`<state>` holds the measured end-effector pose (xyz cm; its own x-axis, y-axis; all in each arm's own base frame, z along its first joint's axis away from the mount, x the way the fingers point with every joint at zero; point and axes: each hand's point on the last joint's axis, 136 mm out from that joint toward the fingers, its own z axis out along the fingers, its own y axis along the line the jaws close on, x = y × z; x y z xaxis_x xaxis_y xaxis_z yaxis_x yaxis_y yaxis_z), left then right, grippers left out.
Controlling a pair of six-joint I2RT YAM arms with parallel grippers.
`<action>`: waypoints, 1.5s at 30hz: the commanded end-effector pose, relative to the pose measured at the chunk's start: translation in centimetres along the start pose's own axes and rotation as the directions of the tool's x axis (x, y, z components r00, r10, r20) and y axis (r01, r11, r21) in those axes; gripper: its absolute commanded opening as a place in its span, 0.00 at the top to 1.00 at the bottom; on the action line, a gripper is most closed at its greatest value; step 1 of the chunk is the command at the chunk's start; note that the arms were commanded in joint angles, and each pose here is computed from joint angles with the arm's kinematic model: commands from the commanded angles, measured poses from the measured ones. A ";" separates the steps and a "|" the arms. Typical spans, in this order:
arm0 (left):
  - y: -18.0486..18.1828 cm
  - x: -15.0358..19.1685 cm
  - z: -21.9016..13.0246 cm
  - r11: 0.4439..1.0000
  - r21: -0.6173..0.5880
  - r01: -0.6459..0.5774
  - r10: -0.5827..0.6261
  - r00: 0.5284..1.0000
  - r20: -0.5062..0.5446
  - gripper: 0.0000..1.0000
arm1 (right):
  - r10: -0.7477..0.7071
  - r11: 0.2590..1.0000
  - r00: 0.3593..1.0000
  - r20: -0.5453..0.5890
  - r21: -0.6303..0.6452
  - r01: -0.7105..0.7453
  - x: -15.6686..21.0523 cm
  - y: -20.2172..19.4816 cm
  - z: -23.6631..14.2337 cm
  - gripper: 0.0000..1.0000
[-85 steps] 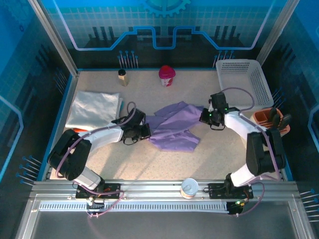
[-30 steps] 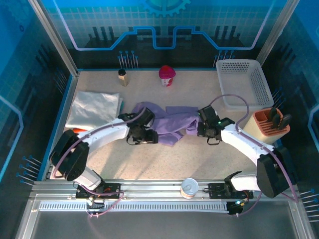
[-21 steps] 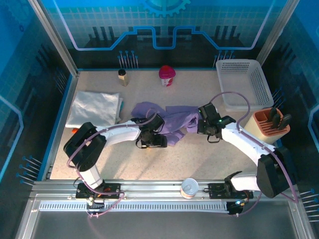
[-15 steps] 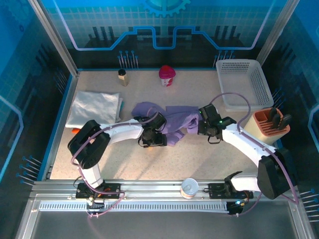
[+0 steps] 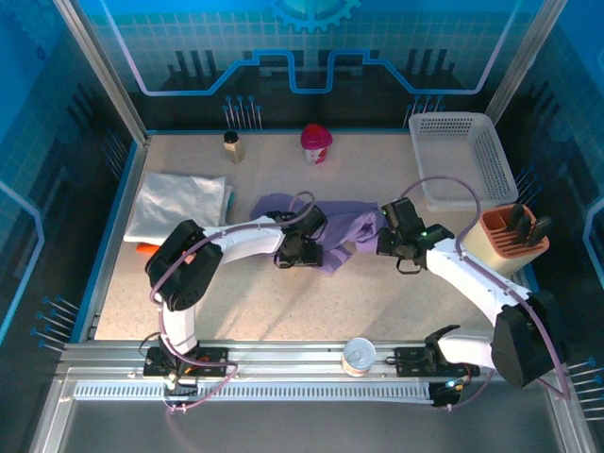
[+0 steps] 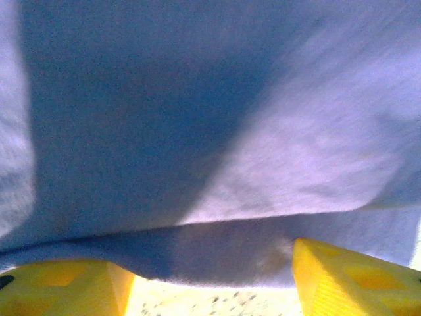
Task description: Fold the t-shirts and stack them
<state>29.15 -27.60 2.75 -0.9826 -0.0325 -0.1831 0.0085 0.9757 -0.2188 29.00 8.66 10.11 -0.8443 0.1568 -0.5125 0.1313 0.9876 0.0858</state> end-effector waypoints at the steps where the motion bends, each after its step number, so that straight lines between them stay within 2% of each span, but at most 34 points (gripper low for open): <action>1: -1.7 -1.4 -0.9 0.999 0.029 -0.045 0.044 0.998 0.045 0.33 | 0.012 1.000 1.000 0.006 0.001 -0.012 0.0 -0.7 -0.1 1.00; 5: -1.9 -1.3 -0.2 0.997 -0.009 -0.075 0.075 0.997 0.022 0.33 | 0.026 1.000 1.000 0.001 -0.015 -0.026 0.1 -0.6 0.3 1.00; 8: -1.6 -0.9 1.0 0.996 -0.026 -0.084 0.084 0.996 -0.010 0.40 | 0.026 1.000 1.000 -0.009 -0.013 -0.027 0.2 -0.7 0.5 1.00; 11: -1.0 -0.6 1.6 0.995 -0.047 -0.087 0.086 0.996 -0.015 0.53 | 0.026 1.000 0.999 -0.021 -0.002 -0.026 0.1 -1.0 0.6 1.00; 14: 0.2 -0.4 1.5 0.991 -0.098 -0.096 0.095 0.995 -0.017 0.70 | 0.033 0.999 0.999 -0.019 0.011 -0.032 -0.3 -1.5 0.7 1.00; 19: 3.0 0.5 -0.8 0.981 -0.156 -0.113 0.108 0.993 -0.039 0.95 | -0.012 0.997 1.000 -0.001 0.082 0.013 -2.1 -2.6 0.6 1.00; 20: 4.0 0.8 -1.4 0.978 -0.174 -0.112 0.104 0.993 -0.052 0.97 | -0.032 0.993 0.999 -0.013 0.109 0.033 -2.2 -2.8 0.8 1.00; 27: 9.7 3.4 -6.1 0.977 -0.182 -0.111 0.093 0.990 -0.104 1.00 | -0.146 0.955 0.989 0.026 0.266 0.133 -7.0 -3.3 -1.0 1.00; 33: 11.9 7.1 -8.4 0.982 -0.145 -0.124 0.097 0.979 -0.177 1.00 | -0.182 0.911 0.980 0.078 0.389 0.138 -10.0 -5.2 -2.4 1.00; 35: 12.5 8.2 -8.7 0.983 -0.153 -0.104 0.073 0.978 -0.196 1.00 | -0.166 0.900 0.983 0.078 0.419 0.118 -10.3 -6.0 -2.7 0.95; 38: 12.2 9.4 -8.8 0.993 -0.094 -0.069 0.050 0.980 -0.194 1.00 | -0.120 0.904 0.990 0.080 0.421 0.075 -10.0 -7.0 -2.9 0.87; 41: 12.5 10.0 -9.2 0.996 -0.079 -0.049 0.034 0.982 -0.183 0.99 | -0.087 0.905 0.993 0.075 0.422 0.047 -9.4 -8.0 -3.1 0.68; 45: 11.9 10.9 -9.3 0.999 -0.034 -0.040 0.032 0.975 -0.220 0.94 | -0.072 0.919 0.995 0.076 0.392 0.036 -8.8 -8.1 -3.4 0.37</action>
<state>18.45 -14.26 6.97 -0.9977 0.0533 -0.0410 0.0586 0.9882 -0.1415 34.61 -0.04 16.24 -0.8175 0.0621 -0.5726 0.2688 0.9204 -0.2839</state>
